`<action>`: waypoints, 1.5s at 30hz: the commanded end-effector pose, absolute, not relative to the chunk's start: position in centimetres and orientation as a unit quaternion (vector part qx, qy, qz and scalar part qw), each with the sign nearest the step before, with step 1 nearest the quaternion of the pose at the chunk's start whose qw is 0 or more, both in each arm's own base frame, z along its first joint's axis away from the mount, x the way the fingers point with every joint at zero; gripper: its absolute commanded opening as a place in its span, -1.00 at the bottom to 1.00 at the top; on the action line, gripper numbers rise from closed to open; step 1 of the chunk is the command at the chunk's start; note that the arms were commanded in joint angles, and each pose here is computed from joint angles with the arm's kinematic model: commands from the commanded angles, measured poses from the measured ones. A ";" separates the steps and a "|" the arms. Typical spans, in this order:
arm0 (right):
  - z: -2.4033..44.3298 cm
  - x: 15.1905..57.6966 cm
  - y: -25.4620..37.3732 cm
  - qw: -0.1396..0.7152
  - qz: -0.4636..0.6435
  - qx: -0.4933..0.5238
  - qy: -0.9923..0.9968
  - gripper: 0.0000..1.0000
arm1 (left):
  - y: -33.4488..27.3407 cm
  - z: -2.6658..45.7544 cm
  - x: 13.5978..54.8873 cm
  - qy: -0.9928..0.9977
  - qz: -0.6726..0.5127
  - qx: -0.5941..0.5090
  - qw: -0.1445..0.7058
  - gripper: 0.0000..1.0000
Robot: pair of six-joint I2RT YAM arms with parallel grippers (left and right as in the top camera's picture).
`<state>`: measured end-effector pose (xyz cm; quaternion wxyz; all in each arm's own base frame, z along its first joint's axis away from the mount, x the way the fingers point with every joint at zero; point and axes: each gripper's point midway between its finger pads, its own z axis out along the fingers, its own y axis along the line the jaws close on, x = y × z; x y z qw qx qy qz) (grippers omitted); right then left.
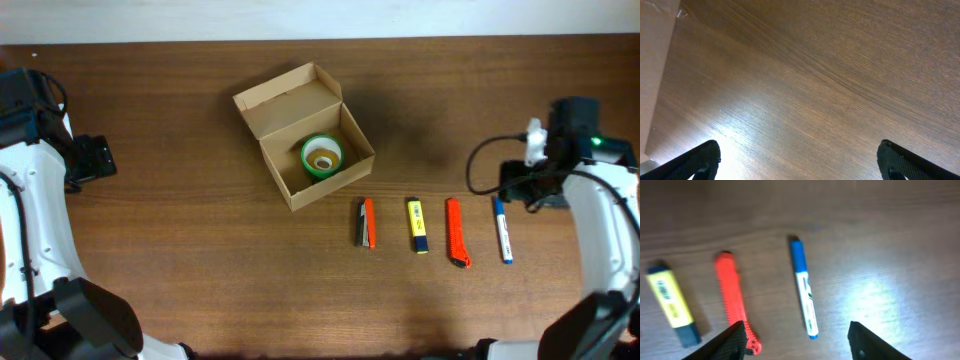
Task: Pack container
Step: 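Move the right gripper over the blue-capped white marker, then lower the right gripper and grasp the blue-capped marker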
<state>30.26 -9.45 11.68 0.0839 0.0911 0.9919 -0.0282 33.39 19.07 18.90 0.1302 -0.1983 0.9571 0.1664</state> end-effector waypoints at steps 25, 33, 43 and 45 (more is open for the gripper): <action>3.1 26.9 -10.4 -0.101 -0.020 0.042 0.994 0.10 | 18.9 19.2 33.3 0.958 0.166 -0.190 0.135 1.00; 1.8 28.7 -11.0 -0.074 -0.027 0.044 0.996 0.11 | 18.9 19.2 33.3 0.958 0.166 -0.190 0.135 0.99; 0.5 29.3 -11.2 -0.051 -0.033 0.046 0.997 0.11 | 18.9 19.2 33.3 0.958 0.166 -0.190 0.135 1.00; -0.1 28.4 -10.9 -0.063 -0.030 0.046 0.996 0.11 | 18.9 19.2 33.3 0.958 0.166 -0.190 0.135 1.00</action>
